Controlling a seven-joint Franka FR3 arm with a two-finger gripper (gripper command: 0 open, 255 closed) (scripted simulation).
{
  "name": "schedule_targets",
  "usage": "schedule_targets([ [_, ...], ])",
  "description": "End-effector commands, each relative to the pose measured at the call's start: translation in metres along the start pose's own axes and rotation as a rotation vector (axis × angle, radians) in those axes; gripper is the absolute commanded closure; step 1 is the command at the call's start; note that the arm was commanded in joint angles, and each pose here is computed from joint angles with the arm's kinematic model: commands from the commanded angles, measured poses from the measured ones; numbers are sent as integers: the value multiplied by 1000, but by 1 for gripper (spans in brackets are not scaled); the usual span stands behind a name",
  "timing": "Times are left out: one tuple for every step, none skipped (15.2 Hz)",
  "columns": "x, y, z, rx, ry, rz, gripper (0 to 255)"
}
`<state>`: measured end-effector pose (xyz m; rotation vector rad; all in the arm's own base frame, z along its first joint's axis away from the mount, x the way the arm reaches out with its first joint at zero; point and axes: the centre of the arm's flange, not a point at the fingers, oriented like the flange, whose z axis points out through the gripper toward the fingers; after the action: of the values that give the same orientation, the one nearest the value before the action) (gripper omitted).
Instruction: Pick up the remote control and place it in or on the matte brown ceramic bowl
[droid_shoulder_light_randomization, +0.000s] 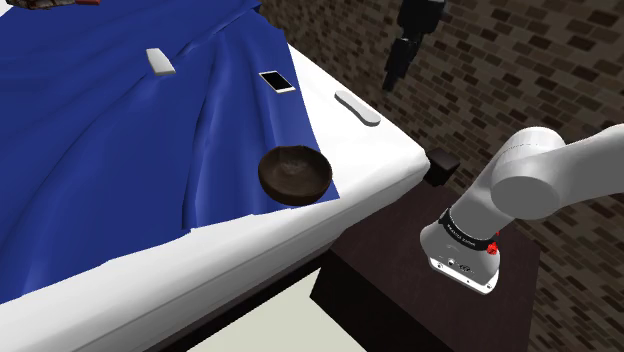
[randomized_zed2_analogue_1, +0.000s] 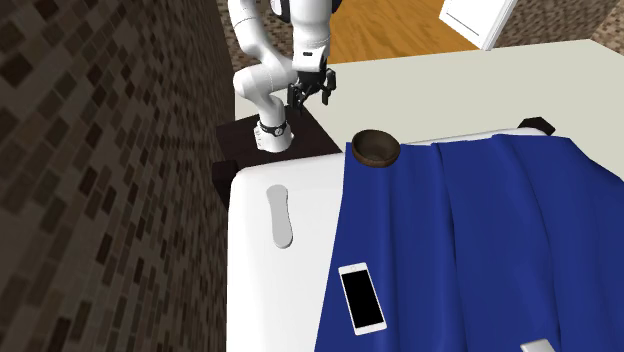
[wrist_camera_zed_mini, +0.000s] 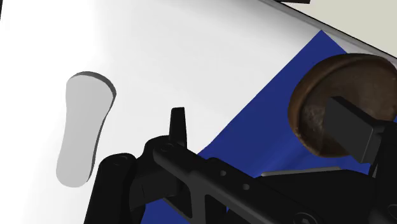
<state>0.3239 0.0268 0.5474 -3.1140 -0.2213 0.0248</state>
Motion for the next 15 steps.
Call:
schedule_targets([
  [0,0,0,0,0,0,0],
  [7,8,7,0,1,15,0],
  [14,17,14,0,1,29,0],
  [21,26,21,0,2,44,0],
  [28,35,29,0,2,59,0],
  [34,43,36,0,3,73,0],
  [41,52,43,0,3,88,0],
  [47,61,50,0,4,103,0],
  [53,71,57,0,4,118,0],
  [59,80,64,0,5,132,0],
  [65,89,71,0,5,147,0],
  [71,99,78,0,6,162,0],
  [77,108,86,0,7,176,0],
  [82,118,93,0,7,191,0],
  [88,127,100,0,8,206,0],
])
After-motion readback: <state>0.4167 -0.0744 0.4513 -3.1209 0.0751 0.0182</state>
